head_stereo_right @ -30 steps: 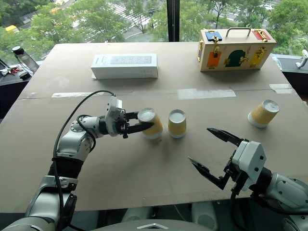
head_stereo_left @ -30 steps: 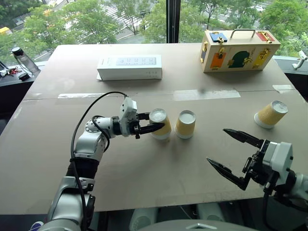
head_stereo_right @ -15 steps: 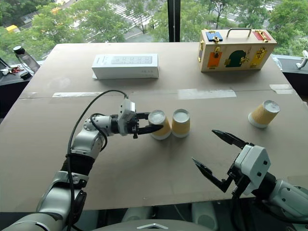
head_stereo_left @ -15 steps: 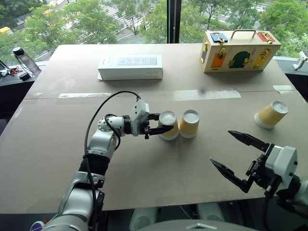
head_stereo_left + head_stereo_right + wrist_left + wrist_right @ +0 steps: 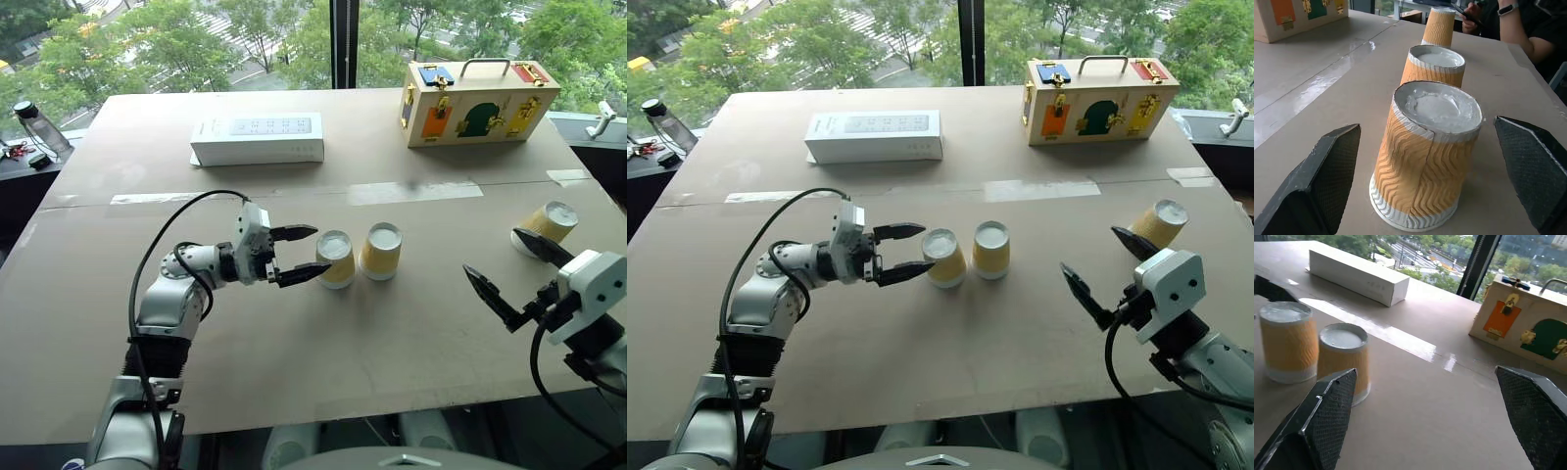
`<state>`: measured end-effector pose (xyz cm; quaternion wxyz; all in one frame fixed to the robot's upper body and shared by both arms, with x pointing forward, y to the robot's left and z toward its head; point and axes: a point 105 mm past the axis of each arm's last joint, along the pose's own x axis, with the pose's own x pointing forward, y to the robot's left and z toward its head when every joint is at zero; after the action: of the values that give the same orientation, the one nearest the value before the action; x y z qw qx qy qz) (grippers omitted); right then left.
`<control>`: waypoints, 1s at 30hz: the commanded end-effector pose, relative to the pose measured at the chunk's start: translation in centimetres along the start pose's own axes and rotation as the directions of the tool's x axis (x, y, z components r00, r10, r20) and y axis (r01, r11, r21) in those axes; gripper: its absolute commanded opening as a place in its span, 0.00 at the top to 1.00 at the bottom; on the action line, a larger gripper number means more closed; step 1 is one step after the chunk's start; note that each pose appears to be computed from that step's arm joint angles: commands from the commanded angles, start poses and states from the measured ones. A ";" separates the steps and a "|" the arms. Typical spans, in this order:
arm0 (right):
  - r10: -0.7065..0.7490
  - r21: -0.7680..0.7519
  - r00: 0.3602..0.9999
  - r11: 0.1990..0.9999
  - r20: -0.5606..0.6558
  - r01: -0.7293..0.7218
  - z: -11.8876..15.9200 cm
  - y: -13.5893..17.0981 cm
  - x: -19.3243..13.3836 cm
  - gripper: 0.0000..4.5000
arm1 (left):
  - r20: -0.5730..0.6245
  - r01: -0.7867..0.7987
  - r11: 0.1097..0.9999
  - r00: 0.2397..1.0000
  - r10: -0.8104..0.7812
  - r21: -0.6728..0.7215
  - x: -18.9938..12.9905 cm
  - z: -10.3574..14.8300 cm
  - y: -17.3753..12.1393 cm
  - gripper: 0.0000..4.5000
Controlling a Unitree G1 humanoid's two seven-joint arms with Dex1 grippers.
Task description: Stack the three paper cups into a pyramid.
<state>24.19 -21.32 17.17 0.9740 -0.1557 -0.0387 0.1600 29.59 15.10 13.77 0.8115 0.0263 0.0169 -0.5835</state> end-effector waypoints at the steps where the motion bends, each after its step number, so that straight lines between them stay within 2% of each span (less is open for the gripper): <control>1: -0.142 -0.045 0.989 0.989 -0.041 0.140 -0.7 -3.3 0.6 0.00 | 0.059 0.041 0.999 0.997 -0.042 0.016 -0.9 2.2 -1.6 0.01; 5: -0.263 -0.053 0.962 0.964 -0.077 0.259 -1.4 -6.7 1.6 0.00 | 0.049 0.108 0.994 0.993 -0.108 0.004 -1.7 2.9 -4.0 0.01; 10: -0.382 -0.048 0.916 0.924 -0.122 0.379 -2.3 -9.8 2.4 0.00 | 0.073 0.205 0.979 0.976 -0.205 0.004 -1.3 4.2 -7.3 0.01; 17: -0.429 0.058 0.885 0.893 -0.182 0.446 -3.6 -11.3 3.6 0.00 | 0.154 0.236 0.971 0.959 -0.237 0.025 0.2 6.7 -9.1 0.01; 23: -0.423 0.162 0.874 0.870 -0.238 0.465 -5.0 -11.5 4.7 0.00 | 0.174 0.230 0.973 0.957 -0.232 0.034 1.7 8.4 -9.6 0.01; 26: -0.418 0.170 0.875 0.870 -0.244 0.463 -5.2 -11.6 4.8 0.20 | 0.188 0.223 0.974 0.956 -0.226 0.041 2.6 9.4 -9.6 0.00; 28: -0.423 0.163 0.875 0.870 -0.236 0.465 -5.0 -11.8 4.8 0.42 | 0.189 0.219 0.975 0.957 -0.222 0.038 2.9 9.6 -9.7 0.00; 30: -0.416 0.149 0.884 0.880 -0.215 0.451 -4.6 -11.8 4.7 0.50 | 0.197 0.208 0.978 0.958 -0.210 0.031 3.2 9.8 -9.7 0.00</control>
<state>32.98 -31.12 14.58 0.9945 -0.0445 0.0659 -0.0682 22.13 9.04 22.40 0.7509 -0.0326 -0.0502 -0.6577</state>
